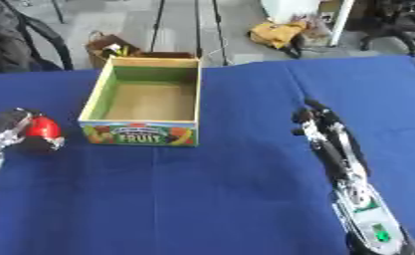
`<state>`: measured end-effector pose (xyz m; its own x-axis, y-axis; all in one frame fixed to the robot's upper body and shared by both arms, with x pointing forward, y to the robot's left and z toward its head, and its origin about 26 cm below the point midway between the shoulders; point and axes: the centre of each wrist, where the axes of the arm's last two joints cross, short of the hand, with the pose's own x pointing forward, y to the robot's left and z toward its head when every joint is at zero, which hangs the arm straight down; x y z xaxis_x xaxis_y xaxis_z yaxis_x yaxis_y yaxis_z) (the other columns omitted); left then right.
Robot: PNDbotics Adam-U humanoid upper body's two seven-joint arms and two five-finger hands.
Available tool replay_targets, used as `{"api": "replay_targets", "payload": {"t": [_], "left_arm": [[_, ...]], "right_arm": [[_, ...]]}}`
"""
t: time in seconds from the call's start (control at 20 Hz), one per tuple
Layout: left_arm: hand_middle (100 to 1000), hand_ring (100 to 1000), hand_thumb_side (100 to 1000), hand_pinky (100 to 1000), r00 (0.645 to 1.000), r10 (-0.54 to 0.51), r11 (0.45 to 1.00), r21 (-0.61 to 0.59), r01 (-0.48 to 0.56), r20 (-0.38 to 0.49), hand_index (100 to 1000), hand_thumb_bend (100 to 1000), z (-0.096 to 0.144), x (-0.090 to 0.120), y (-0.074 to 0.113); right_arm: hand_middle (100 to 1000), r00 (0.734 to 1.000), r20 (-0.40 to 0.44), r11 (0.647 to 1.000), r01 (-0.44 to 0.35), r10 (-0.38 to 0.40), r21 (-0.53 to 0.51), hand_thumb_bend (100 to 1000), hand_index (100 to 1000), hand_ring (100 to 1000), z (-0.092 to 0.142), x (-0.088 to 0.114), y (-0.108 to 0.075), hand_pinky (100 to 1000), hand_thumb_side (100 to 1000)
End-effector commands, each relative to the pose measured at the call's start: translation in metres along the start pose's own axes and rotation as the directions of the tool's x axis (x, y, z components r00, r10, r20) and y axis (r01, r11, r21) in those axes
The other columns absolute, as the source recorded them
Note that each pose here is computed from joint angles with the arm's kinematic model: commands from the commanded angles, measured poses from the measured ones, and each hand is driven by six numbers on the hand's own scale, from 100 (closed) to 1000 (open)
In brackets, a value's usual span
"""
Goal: Pick up objects on the table and place them in the box.
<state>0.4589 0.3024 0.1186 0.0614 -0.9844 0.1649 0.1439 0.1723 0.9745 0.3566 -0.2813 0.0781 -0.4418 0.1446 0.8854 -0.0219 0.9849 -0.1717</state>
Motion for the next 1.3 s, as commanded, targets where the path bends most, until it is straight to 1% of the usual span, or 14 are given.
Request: {"api": "replay_targets", "payload": {"t": [0.05,0.2,0.3,0.35,0.5,0.6,0.65,0.7,0.8,0.85,0.95,1.1,1.15,1.3], "left_arm": [[477,328,357,386,0.999,0.041,0.997,0.063,-0.041,-0.007,716,100,0.0,-0.001,0.013],[458,298,382,354,0.995,0.096,0.991,0.093,-0.097,0.018,709,100,0.001,0.002,0.02],[457,293,402,353,0.989,0.138,0.982,0.12,-0.143,0.048,711,100,0.003,0.007,0.031],[451,281,439,348,0.984,0.161,0.974,0.15,-0.171,0.074,713,100,0.006,0.011,0.041],[449,275,453,345,0.968,0.203,0.946,0.224,-0.233,0.148,715,100,0.016,0.022,0.07],[449,275,440,342,0.952,0.204,0.923,0.279,-0.264,0.227,713,100,0.026,0.036,0.096],[449,275,440,342,0.947,0.201,0.917,0.291,-0.272,0.252,713,100,0.031,0.042,0.103],[453,280,405,347,0.94,0.187,0.916,0.297,-0.272,0.284,712,100,0.034,0.05,0.11],[458,287,386,353,0.925,0.141,0.926,0.284,-0.249,0.353,713,100,0.038,0.073,0.119],[461,293,365,358,0.92,0.122,0.933,0.272,-0.234,0.374,714,100,0.038,0.082,0.119],[465,299,352,362,0.916,0.086,0.949,0.247,-0.195,0.392,715,100,0.032,0.098,0.111],[471,309,330,370,0.921,0.034,0.971,0.204,-0.122,0.387,717,100,0.019,0.116,0.091],[472,314,323,374,0.923,0.027,0.977,0.187,-0.106,0.384,715,100,0.014,0.122,0.082],[477,322,317,380,0.938,-0.019,0.983,0.175,-0.045,0.346,718,100,0.001,0.131,0.06]], "right_arm": [[659,1.0,0.029,1.0,-0.011,0.011,0.008,219,896,745,-0.004,0.007,-0.002,652,646],[659,1.0,0.029,1.0,-0.012,0.011,0.007,219,895,745,-0.004,0.007,-0.002,652,646],[659,1.0,0.029,1.0,-0.012,0.011,0.007,219,895,745,-0.004,0.007,-0.002,652,646],[659,1.0,0.029,1.0,-0.012,0.012,0.007,220,895,744,-0.004,0.007,-0.002,651,646],[659,1.0,0.028,1.0,-0.012,0.012,0.007,220,895,744,-0.004,0.007,-0.002,651,645],[659,1.0,0.024,1.0,-0.013,0.012,0.007,220,895,744,-0.003,0.006,-0.002,651,645],[659,1.0,0.023,1.0,-0.012,0.012,0.008,220,895,744,-0.003,0.006,-0.002,651,645],[659,1.0,0.022,1.0,-0.012,0.012,0.009,220,895,744,-0.003,0.006,-0.002,651,645],[659,1.0,0.02,1.0,-0.01,0.01,0.015,220,895,744,-0.003,0.005,-0.001,651,645],[659,1.0,0.019,1.0,-0.009,0.008,0.017,219,895,744,-0.003,0.005,0.0,651,645],[658,1.0,0.018,1.0,-0.006,0.006,0.022,220,894,744,-0.003,0.005,0.001,651,645],[658,1.0,0.019,1.0,-0.003,0.003,0.029,219,894,743,-0.004,0.005,0.002,651,645],[659,1.0,0.02,0.999,-0.002,0.002,0.033,204,894,743,-0.004,0.005,0.003,651,653],[658,1.0,0.021,0.999,-0.001,0.0,0.043,219,894,743,-0.005,0.005,0.005,651,645]]}}
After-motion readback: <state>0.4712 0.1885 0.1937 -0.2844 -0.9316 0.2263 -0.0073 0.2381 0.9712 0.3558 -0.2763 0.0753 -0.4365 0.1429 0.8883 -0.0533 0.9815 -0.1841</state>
